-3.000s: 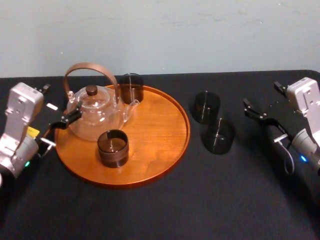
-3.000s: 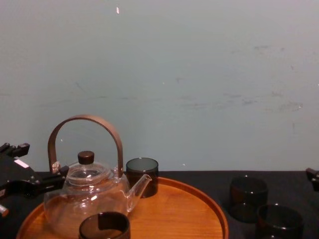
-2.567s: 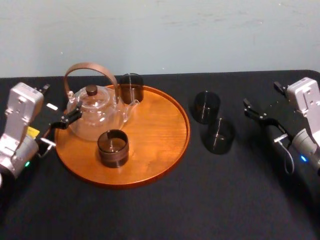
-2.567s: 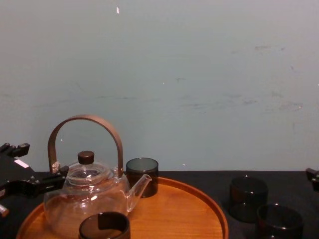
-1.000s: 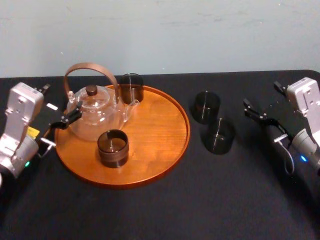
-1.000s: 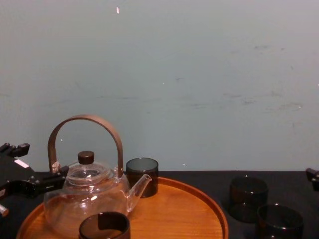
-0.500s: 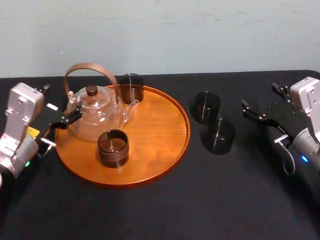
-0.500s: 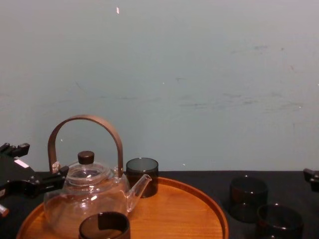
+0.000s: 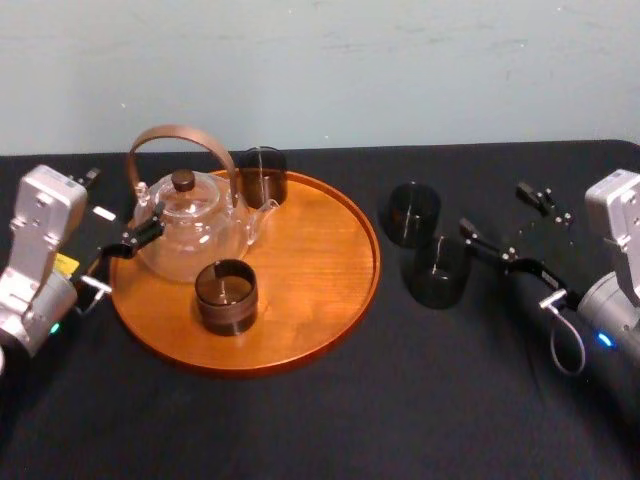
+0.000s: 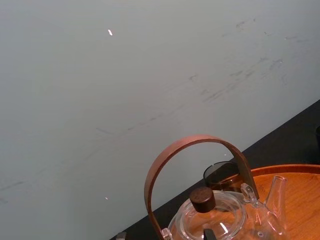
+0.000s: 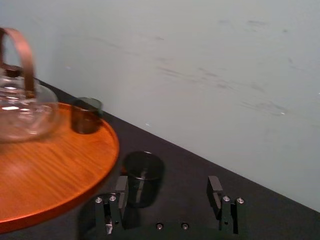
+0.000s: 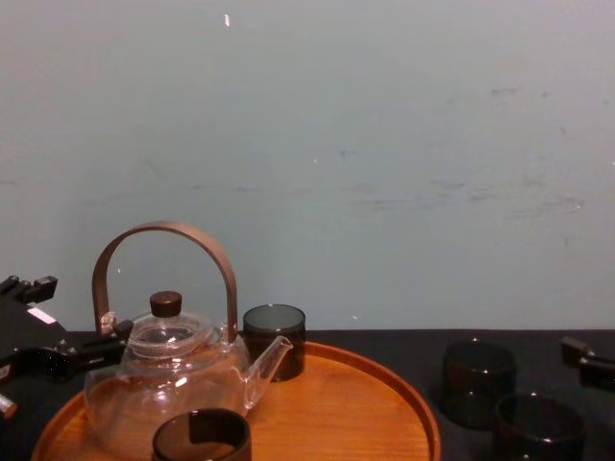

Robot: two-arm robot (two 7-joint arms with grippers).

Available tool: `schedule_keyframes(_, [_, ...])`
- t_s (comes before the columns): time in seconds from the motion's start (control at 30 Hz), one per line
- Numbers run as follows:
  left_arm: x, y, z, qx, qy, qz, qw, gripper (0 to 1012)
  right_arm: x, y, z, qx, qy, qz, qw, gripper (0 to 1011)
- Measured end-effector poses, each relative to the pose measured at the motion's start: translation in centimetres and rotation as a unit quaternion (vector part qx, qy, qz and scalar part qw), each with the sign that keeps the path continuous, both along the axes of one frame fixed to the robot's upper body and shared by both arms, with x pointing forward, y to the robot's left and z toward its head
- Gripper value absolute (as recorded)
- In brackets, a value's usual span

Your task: Pick up the glass from the table and place it on the tray.

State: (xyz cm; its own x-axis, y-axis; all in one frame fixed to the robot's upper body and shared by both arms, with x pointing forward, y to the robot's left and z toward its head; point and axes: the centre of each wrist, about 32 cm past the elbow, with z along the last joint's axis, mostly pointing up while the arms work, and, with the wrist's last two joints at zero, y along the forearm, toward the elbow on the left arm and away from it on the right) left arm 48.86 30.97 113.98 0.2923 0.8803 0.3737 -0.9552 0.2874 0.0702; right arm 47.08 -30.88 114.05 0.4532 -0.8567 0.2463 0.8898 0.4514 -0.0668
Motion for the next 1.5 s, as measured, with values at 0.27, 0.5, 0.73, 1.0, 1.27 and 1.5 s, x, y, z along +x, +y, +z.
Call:
schedule_keyframes(0.27, [0.0,0.0,0.0,0.000,0.000,0.000,1.0000,1001,-1.7,0.9,-0.1,0.030,0.014,0.042,0.9986,1002])
schedule_keyframes(0.5, [0.0,0.0,0.0,0.000,0.000,0.000,1.0000,1001,-2.6,1.4,-0.5,0.048,0.038,0.067,0.9959,1002])
schedule_keyframes(0.73, [0.0,0.0,0.0,0.000,0.000,0.000,1.0000,1001,-3.0,1.3,-1.1,0.057,0.058,0.065,0.9945,1002])
schedule_keyframes(1.0, [0.0,0.0,0.0,0.000,0.000,0.000,1.0000,1001,-3.4,0.8,-1.6,0.062,0.069,0.055,0.9942,1002])
schedule_keyframes(1.27, [0.0,0.0,0.0,0.000,0.000,0.000,1.0000,1001,-3.7,0.7,-1.5,0.060,0.067,0.052,0.9946,1002])
schedule_keyframes(1.5, [0.0,0.0,0.0,0.000,0.000,0.000,1.0000,1002,-3.6,0.7,-2.2,0.062,0.080,0.048,0.9937,1002])
